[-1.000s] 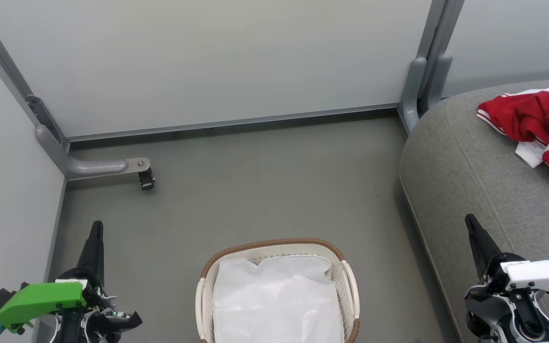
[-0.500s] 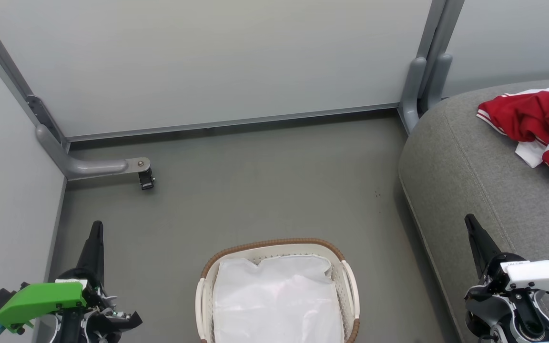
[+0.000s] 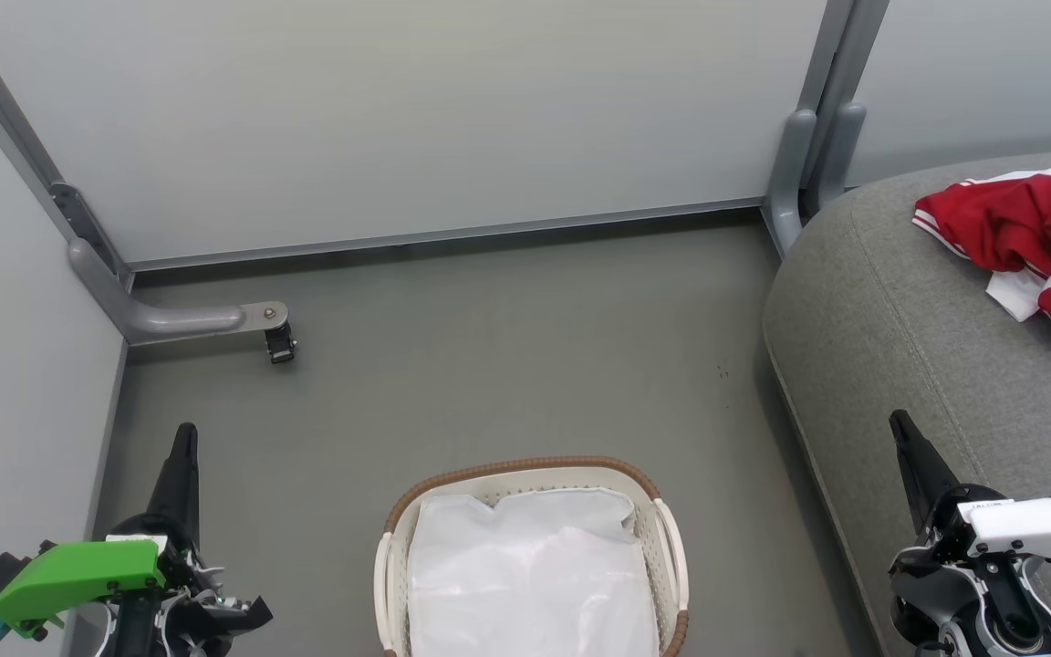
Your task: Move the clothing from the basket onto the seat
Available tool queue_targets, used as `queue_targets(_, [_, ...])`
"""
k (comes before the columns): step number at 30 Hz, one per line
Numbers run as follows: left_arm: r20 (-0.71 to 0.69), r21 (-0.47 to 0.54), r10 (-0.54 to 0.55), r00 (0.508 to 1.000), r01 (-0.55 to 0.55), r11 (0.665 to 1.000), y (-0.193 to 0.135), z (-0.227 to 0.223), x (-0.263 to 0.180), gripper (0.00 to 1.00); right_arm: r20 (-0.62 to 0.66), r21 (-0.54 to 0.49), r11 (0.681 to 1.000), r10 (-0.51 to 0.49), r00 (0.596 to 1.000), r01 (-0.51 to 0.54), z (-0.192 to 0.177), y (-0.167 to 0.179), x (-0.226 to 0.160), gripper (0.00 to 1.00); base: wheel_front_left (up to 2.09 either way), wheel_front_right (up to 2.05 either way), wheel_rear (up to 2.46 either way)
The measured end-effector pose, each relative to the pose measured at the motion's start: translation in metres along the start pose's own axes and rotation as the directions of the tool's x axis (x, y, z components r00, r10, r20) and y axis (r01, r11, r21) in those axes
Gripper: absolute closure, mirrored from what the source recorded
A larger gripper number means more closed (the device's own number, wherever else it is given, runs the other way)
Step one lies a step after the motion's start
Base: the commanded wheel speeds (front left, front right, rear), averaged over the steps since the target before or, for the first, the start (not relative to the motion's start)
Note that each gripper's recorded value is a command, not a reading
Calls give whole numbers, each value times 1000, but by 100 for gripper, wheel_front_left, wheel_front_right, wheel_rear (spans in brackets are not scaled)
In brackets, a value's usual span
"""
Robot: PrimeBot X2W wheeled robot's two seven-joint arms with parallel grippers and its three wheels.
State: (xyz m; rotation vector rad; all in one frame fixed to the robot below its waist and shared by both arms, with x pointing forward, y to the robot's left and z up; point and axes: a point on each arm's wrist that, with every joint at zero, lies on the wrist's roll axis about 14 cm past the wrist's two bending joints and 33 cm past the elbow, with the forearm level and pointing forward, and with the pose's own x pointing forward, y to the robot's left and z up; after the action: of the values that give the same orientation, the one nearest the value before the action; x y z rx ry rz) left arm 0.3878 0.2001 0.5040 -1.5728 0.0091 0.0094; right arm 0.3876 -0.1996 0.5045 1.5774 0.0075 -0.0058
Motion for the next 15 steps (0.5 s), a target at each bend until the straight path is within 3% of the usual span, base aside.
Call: queue_targets(15, [0,0,0,1000,0,1000,0,0,0,100,1,0,1000,0,1000,0,0,0,0,100,0,0,0])
